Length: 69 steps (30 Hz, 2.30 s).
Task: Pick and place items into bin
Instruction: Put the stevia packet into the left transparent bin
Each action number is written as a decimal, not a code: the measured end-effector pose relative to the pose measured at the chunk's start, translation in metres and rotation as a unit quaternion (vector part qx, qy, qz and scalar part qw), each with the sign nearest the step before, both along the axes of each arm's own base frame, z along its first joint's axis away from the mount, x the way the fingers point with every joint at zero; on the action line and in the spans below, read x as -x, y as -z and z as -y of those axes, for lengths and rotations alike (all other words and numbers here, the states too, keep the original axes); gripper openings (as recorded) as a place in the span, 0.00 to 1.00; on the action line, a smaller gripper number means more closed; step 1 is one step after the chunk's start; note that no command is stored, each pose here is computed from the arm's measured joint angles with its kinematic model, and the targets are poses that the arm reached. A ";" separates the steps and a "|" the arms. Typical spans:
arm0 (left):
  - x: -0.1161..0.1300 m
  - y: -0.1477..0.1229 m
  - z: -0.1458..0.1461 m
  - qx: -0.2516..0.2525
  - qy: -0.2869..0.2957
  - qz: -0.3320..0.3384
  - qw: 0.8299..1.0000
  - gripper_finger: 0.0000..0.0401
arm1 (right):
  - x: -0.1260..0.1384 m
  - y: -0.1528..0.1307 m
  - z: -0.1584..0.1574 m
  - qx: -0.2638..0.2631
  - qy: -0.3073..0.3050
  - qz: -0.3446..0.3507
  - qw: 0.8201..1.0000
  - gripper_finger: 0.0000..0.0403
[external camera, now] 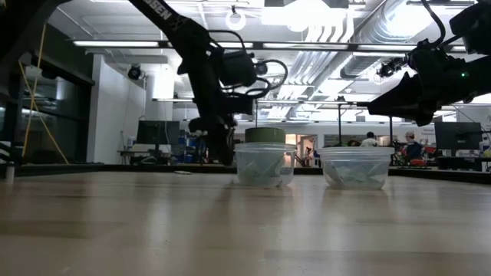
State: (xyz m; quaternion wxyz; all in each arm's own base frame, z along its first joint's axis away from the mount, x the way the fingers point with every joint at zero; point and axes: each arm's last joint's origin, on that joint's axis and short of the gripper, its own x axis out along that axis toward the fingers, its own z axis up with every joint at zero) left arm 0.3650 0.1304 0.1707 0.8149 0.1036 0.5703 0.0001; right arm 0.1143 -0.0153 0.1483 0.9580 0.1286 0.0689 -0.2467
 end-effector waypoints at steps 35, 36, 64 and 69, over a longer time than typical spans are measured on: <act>-0.013 -0.052 0.118 -0.035 0.160 0.082 0.983 0.22 | 0.000 0.000 0.000 0.000 0.003 0.000 1.000 0.26; -0.013 -0.052 0.116 -0.029 0.161 0.083 0.983 0.27 | 0.000 0.000 0.000 0.000 0.003 0.000 1.000 0.26; 0.125 -0.052 -0.135 0.116 -0.350 0.062 0.928 0.49 | 0.001 0.003 0.000 0.001 0.004 -0.017 1.000 0.26; 0.133 -0.031 -0.151 0.171 -0.378 0.060 0.908 0.49 | 0.001 0.003 0.000 0.004 0.003 -0.021 1.000 0.26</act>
